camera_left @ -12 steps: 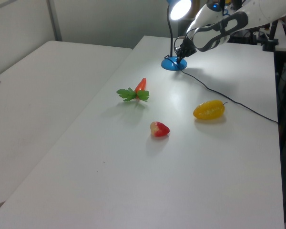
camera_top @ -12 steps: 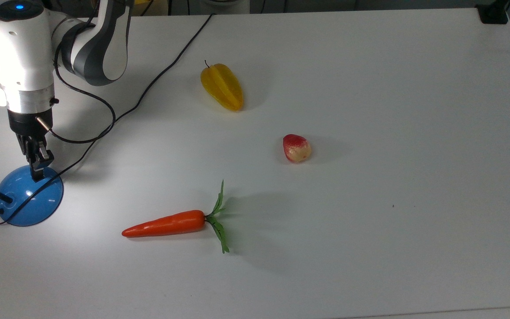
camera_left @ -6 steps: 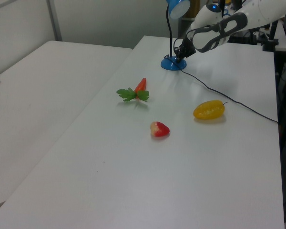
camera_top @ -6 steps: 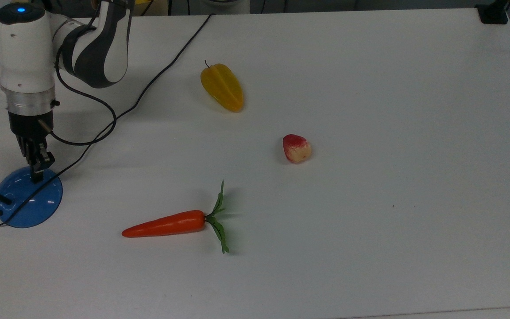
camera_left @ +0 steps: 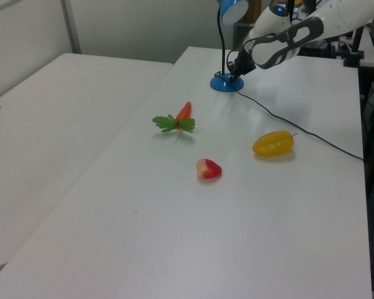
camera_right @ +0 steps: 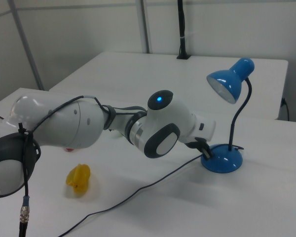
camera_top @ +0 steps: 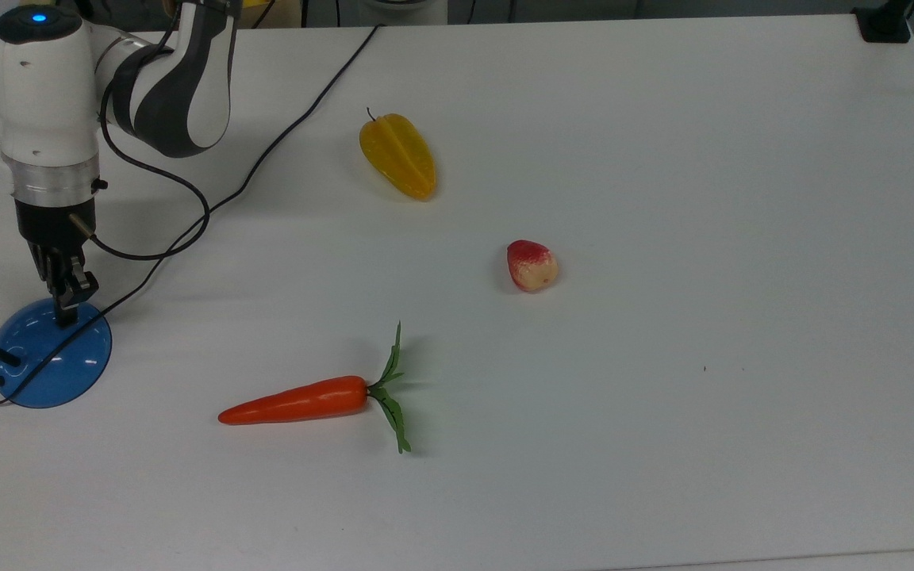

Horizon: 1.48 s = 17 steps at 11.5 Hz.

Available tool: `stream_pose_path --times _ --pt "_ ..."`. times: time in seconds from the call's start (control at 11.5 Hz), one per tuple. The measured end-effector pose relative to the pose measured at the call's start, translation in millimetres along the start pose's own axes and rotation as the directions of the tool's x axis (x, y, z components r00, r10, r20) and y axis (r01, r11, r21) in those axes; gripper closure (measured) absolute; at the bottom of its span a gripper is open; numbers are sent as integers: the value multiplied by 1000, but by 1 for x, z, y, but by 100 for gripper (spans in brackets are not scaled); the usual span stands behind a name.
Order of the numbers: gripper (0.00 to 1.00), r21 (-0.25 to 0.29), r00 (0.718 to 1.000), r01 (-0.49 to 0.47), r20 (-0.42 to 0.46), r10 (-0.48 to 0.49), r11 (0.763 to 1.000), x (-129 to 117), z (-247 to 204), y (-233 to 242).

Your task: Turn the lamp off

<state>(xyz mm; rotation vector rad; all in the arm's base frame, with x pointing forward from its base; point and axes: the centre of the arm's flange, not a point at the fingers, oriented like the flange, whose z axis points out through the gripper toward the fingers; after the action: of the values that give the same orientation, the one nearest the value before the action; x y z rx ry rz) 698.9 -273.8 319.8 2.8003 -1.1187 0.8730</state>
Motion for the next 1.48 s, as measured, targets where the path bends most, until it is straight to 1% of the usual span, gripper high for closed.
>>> stream_pose_path --times 0.26,0.35,0.52,0.78,1.04,1.22,1.39,1.48 --pt "99 12 1000 24 -8 -24 1000 1 -23 -6" --pt "99 11 999 39 7 -39 999 0 -33 -9" --pt "99 7 992 88 86 -88 996 -3 -58 -23" --pt "99 23 969 169 180 -170 985 -19 -102 -49" --pt "99 48 918 259 297 -262 965 -42 -145 -76" --pt "99 68 869 327 371 -328 943 -50 -183 -86" --pt "99 101 809 391 437 -394 915 -59 -225 -91" --pt "97 122 777 421 462 -427 899 -66 -244 -96"
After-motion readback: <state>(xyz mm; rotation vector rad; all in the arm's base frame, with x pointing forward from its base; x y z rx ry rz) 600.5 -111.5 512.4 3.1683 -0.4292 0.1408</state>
